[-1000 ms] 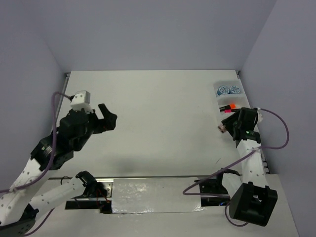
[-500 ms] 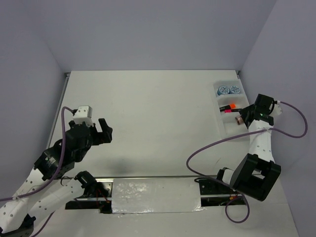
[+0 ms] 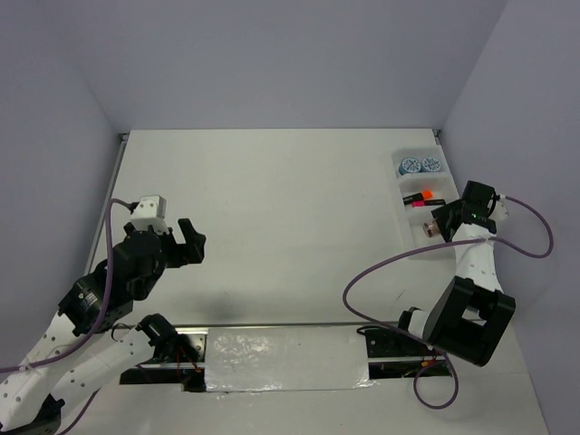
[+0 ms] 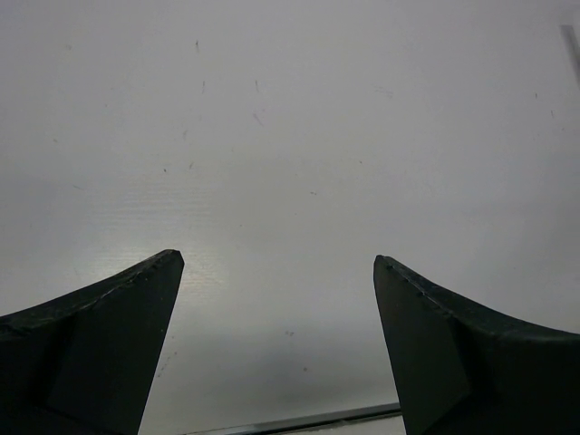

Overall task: Sort the stationery into containers
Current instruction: Place the stationery in the storage box.

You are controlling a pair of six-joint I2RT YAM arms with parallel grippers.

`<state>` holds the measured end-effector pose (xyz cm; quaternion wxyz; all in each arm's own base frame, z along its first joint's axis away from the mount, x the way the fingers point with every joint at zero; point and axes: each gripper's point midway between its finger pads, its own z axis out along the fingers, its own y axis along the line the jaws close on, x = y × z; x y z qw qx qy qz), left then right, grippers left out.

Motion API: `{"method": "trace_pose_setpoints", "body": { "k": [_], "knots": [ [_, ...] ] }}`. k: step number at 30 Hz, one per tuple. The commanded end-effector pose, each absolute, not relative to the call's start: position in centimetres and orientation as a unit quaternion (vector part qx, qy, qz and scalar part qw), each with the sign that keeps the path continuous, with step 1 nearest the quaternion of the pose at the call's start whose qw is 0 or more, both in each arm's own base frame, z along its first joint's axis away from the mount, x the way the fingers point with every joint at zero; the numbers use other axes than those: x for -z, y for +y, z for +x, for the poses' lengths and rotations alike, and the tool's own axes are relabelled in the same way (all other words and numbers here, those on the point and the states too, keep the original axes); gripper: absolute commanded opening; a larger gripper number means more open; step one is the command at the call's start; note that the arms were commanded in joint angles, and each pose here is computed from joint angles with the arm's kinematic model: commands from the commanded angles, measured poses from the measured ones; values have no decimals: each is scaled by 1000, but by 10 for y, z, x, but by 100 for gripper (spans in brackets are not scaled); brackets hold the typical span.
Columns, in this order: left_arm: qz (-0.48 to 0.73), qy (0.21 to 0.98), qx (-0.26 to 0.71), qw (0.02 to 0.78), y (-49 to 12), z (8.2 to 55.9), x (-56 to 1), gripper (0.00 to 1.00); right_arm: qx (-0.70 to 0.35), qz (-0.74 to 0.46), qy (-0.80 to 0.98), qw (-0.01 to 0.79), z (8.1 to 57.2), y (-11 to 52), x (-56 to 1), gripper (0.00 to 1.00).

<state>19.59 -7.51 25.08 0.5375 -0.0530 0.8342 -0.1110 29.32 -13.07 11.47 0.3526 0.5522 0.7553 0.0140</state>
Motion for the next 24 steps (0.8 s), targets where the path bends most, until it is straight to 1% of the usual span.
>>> {"method": "trace_pose_setpoints", "body": {
  "k": [1,7,9,10,11,13,14,21,24],
  "knots": [
    [-49,824,124,551,-80,198,-262,99,-23,550,739,388,303,-136,-127,20],
    [-47,823,127,552,-81,197,-262,99,-13,554,743,376,305,-140,-119,21],
    [-45,822,130,552,-82,196,-263,99,-14,554,743,375,307,-141,-118,28],
    [-44,823,130,552,-83,196,-262,99,-15,554,743,375,308,-141,-119,34],
    [-44,822,129,552,-82,195,-263,99,-17,553,744,374,308,-140,-118,36],
    [-43,823,129,552,-83,195,-262,99,-19,552,743,378,310,-140,-119,37],
    [-42,823,130,551,-83,195,-262,99,-18,552,742,379,310,-141,-120,42],
    [-44,822,130,553,-82,195,-263,99,-17,548,746,377,313,-143,-121,43],
    [-45,821,130,554,-81,194,-263,99,-12,550,748,371,313,-144,-117,51]
  ]
}}
